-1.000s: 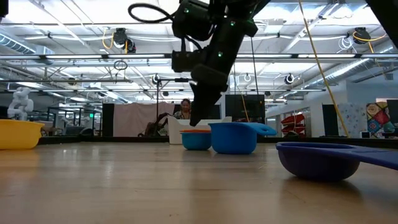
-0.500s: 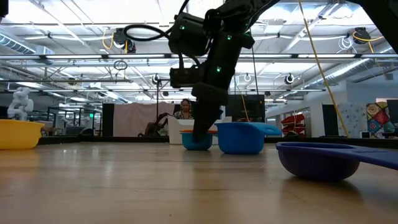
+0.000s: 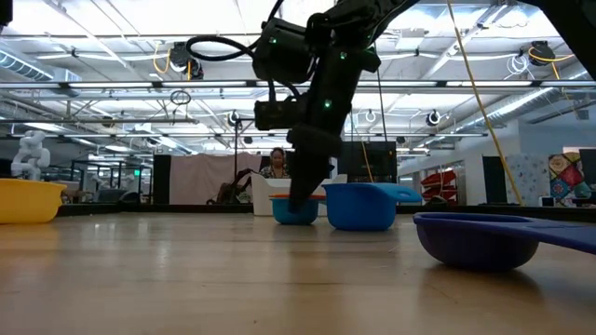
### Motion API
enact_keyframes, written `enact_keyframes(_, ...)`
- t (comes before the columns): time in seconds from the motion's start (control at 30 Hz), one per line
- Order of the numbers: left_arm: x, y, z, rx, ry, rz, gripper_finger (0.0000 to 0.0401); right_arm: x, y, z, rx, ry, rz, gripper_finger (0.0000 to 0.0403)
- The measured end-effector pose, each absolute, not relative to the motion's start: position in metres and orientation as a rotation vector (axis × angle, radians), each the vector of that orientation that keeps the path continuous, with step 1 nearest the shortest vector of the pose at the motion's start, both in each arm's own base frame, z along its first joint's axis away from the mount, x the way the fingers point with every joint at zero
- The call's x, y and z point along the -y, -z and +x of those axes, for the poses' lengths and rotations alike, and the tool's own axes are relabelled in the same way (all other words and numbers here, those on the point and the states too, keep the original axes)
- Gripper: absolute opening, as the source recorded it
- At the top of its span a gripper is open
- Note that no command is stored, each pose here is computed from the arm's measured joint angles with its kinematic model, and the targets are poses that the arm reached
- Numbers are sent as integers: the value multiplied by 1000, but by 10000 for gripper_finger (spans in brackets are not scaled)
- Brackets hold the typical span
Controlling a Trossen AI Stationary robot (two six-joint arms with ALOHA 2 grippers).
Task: Nest measuring cups in basket
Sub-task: Stack the nested measuring cups on top of the green measuring cup
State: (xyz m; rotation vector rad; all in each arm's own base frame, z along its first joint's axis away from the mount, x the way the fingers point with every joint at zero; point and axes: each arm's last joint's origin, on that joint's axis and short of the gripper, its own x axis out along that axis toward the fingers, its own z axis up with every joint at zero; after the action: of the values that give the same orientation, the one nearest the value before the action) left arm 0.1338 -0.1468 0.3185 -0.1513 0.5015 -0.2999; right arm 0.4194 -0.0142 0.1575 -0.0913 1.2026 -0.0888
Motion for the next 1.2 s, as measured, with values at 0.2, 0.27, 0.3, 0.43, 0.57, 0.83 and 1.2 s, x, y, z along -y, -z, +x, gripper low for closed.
enact_keyframes(0.2,147,-318,134,-501,300,-151,150,16,-156,414,-1273,63,-224,74)
enact_keyframes(0.27,147,-318,134,-502,300,-151,150,17,-155,410,-1315,66,-302,22)
enact_keyframes(0.3,147,-318,134,-502,300,-151,150,18,-155,409,-1330,81,-336,16)
enact_keyframes(0.43,147,-318,134,-502,300,-151,150,26,-155,407,-1356,127,-417,7)
enact_keyframes(0.57,147,-318,134,-503,298,-160,150,29,-167,405,-1331,163,-410,6)
enact_keyframes(0.83,148,-318,133,-502,310,-143,150,20,-225,368,-1337,327,-147,5)
enact_keyframes(1.2,148,-318,132,-495,327,-66,150,-31,-283,287,-1590,613,561,5)
